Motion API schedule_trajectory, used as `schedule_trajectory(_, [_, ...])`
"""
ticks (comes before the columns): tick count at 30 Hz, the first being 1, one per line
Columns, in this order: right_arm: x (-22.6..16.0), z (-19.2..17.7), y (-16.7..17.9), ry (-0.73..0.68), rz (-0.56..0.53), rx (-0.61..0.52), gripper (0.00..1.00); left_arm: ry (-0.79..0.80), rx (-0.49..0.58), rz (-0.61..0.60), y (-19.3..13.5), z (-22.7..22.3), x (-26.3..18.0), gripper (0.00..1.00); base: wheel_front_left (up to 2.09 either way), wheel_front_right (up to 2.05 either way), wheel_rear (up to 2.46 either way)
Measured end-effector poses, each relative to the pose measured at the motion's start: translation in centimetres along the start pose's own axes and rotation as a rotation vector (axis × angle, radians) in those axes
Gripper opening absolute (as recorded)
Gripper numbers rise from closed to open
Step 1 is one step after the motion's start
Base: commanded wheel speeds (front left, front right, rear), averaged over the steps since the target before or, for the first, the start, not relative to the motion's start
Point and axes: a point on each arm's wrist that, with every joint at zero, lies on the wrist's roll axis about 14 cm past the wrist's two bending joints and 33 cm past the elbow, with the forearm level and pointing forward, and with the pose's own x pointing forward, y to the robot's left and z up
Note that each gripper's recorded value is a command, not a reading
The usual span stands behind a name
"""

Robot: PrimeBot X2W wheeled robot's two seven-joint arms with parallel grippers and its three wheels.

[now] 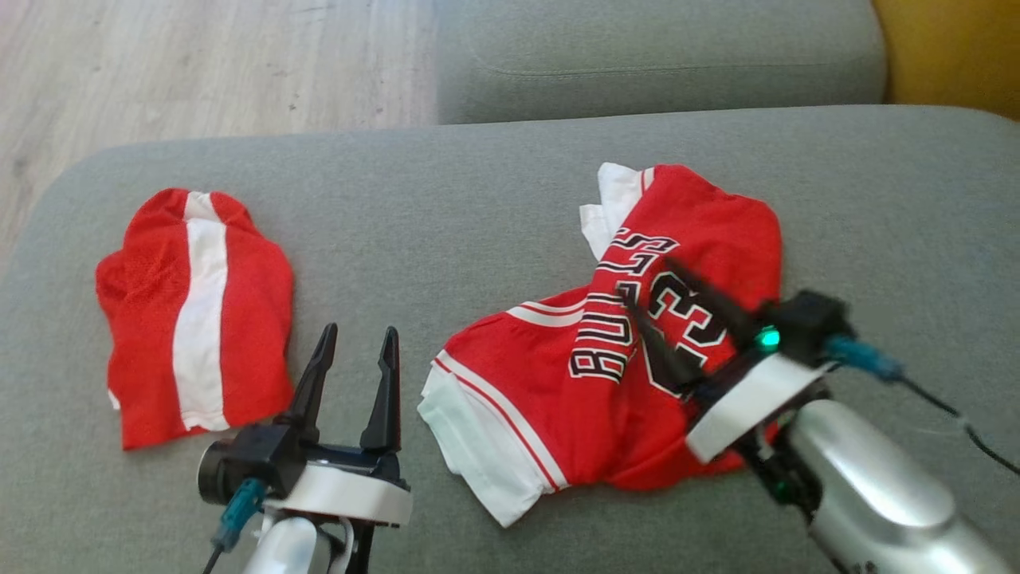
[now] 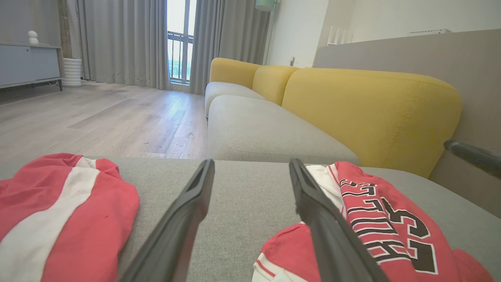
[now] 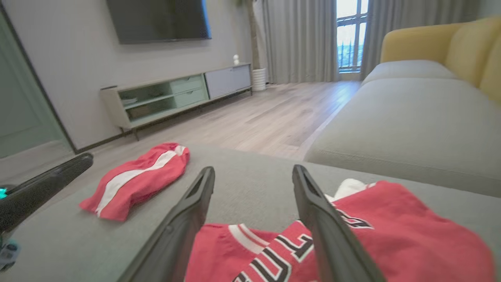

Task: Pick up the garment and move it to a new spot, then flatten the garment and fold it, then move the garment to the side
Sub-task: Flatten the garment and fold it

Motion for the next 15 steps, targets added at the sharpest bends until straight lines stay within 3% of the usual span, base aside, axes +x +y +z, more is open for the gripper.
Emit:
schedule_trajectory(3, [-1.7, 1.4, -3.8, -0.093, -0.168, 0.056, 1.0, -0.019, -0.002, -0.015, -0.5, 0.6, 0.4, 1.0, 0.0, 0.0, 0.0])
schedule_trajectory(6, [-3.1, 1.1, -5.0, -0.128, -0.262, 0.097, 1.0, -0.03, -0.005, -0.022, -0.6, 0.9, 0.8, 1.0, 0.0, 0.0, 0.0])
schedule_trajectory(15, [-3.1, 1.0, -6.6, -0.142, -0.362, 0.101, 1.0, 0.002, -0.018, -0.03, -0.7, -0.3, 1.4, 1.0, 0.0, 0.0, 0.0])
